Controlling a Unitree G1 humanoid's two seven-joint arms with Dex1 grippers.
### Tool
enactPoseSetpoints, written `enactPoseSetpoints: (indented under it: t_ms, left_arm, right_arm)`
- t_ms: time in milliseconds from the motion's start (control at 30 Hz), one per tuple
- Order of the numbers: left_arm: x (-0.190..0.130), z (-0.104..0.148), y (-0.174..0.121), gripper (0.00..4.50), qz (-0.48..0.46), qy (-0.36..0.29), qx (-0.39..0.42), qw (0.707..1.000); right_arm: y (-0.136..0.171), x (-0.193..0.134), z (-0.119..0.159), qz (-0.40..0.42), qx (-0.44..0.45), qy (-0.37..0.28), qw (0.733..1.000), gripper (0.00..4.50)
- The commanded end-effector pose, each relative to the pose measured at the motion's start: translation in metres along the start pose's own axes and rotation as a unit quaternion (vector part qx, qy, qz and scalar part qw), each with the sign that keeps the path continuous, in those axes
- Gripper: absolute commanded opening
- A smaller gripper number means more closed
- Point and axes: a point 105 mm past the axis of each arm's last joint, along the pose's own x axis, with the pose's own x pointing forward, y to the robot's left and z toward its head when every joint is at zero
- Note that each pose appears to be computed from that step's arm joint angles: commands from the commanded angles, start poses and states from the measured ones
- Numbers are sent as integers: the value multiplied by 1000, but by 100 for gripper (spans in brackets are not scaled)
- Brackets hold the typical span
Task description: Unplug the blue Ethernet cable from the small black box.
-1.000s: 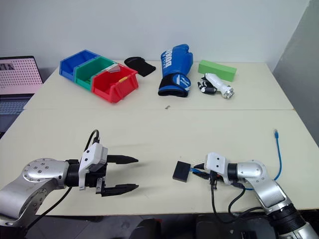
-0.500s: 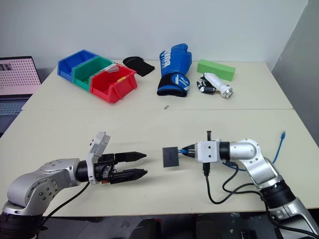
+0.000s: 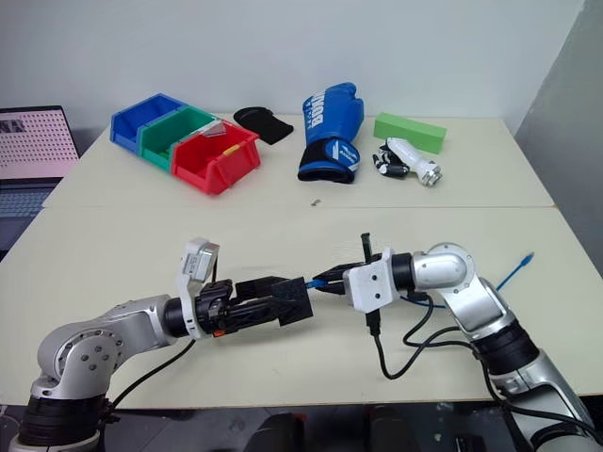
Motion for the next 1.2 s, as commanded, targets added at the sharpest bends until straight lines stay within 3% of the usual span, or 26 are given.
enactPoseSetpoints:
  t_ms: [33,367,533,700,767,867,967,1067,1200]
  left_arm:
    - [1,7,-9,389,-19,-15,2,1000]
    - [2,9,-5,189,-14,-20,-1,1000]
    - [0,10,2,82,6,-11,9,1000]
    - [-1,11,6,79,11,7,31,999]
    - [-1,15,6,79,8,15,52,998]
    - [0,18,7,79,5,36,98,995]
    - [0,17,9,79,-5,51,138,989]
    - [2,13,8,79,-22,69,176,982]
    - [2,8,0,79,-66,93,201,973]
  right_arm:
    - [-16,-1,14,-25,-57,-16,998,13]
    - [-29,1,16,-62,-111,-18,992,13]
    - [-20,3,12,-40,-115,-5,993,13]
    - [-11,1,8,-16,-135,14,991,13]
    - [-9,-2,7,-6,-133,23,991,84]
    - [-5,-12,6,13,-111,33,993,146]
    - [2,-23,9,31,-34,24,999,231]
    - [-3,-30,16,-3,144,-23,989,292]
    - [-12,-28,22,-47,296,-72,951,293]
